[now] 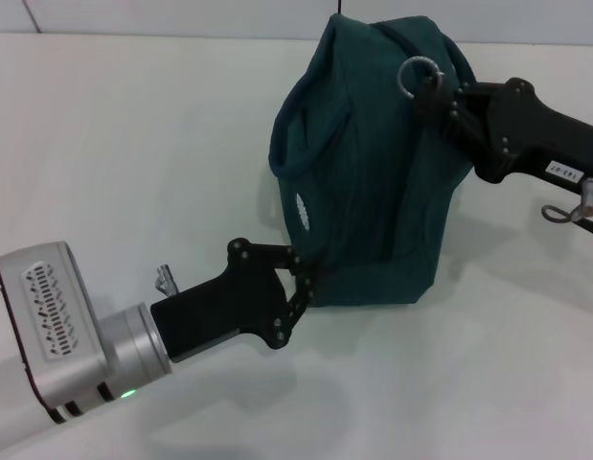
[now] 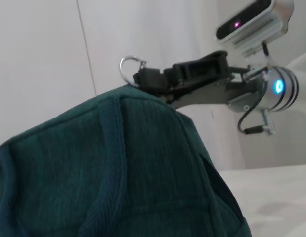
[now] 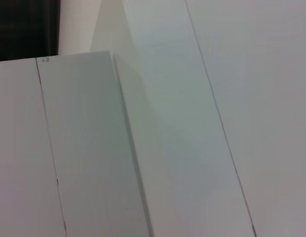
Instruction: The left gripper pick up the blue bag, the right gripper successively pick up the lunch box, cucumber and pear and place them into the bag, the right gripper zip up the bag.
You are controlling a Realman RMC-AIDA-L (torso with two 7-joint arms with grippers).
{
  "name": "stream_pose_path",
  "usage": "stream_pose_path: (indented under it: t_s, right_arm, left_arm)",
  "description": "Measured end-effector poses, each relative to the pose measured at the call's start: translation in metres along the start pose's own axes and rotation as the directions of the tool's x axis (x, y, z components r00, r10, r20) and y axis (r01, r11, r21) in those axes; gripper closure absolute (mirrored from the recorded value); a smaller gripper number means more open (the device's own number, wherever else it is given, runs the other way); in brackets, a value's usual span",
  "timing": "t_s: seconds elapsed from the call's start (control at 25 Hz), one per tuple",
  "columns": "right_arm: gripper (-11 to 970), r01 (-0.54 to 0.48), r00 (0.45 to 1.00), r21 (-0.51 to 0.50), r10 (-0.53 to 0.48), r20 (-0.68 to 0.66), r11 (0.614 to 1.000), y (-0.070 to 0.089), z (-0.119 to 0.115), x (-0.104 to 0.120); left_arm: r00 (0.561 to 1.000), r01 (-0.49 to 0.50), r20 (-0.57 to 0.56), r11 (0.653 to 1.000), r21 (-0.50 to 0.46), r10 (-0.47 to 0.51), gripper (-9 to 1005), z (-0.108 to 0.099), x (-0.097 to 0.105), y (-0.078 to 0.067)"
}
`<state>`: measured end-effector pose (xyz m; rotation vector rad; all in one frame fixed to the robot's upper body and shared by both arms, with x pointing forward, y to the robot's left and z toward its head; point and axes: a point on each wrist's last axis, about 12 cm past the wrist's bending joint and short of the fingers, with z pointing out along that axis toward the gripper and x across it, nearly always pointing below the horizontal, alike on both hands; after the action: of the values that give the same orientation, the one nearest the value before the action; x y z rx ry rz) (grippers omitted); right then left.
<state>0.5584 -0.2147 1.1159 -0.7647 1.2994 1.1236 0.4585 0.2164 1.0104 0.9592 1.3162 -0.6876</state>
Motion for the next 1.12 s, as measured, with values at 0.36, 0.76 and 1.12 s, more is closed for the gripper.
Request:
stream_pose_path:
  t_s: [0.36,0.76,1.12]
  right_arm:
    - [947,0.047,0.999,-0.048,-0.047,0.005,0.998,0.008,0.003,0.004]
    - [946,0.117,0.992,-0.068,-0.114,0.045,0.991,0.022,0.007,0.013]
    - [945,0.118,0.992,-0.073,-0.115,0.045,0.99,0.025,0.007,0.016]
  left_arm:
    - [0.985,0.074,0.158,0.997,-0.014,-0.071,874,0.0,-0.018,0.004]
    - [0.943,0.256,0.221,0.967,-0.009,-0.248,557,0.009,-0.028,0.018]
    - [0.921,0.305,0.276,0.95,-0.071,-0.275,481,0.004,-0.031,0.026]
